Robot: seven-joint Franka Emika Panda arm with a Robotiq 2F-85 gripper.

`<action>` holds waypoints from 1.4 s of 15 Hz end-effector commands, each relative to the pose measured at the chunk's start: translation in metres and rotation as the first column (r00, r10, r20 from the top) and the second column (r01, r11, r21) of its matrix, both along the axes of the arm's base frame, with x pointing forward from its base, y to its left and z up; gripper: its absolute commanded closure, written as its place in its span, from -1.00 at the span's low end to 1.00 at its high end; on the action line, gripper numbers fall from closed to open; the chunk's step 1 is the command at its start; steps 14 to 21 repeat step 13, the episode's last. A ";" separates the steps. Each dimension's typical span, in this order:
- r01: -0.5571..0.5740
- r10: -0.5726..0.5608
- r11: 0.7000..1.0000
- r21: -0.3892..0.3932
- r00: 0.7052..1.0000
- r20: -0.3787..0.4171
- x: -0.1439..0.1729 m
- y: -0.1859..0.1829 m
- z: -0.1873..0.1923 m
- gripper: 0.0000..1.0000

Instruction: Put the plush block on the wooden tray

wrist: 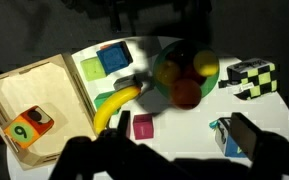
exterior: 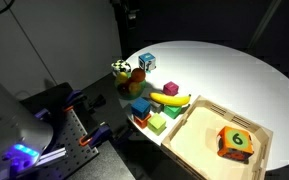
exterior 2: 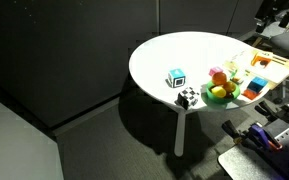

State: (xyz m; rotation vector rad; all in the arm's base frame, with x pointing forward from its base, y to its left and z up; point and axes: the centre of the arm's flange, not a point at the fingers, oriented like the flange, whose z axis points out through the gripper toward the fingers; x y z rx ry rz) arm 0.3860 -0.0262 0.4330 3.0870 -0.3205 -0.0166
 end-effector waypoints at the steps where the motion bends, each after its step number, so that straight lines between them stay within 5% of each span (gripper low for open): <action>1: -0.103 0.104 0.995 0.013 0.994 -0.028 -0.022 0.004 0.012 -1.00; 7: -0.178 0.180 0.984 0.026 0.980 -0.081 -0.035 0.011 0.020 -1.00; 21: -0.158 0.159 0.987 0.015 0.984 -0.083 -0.027 0.013 0.015 -1.00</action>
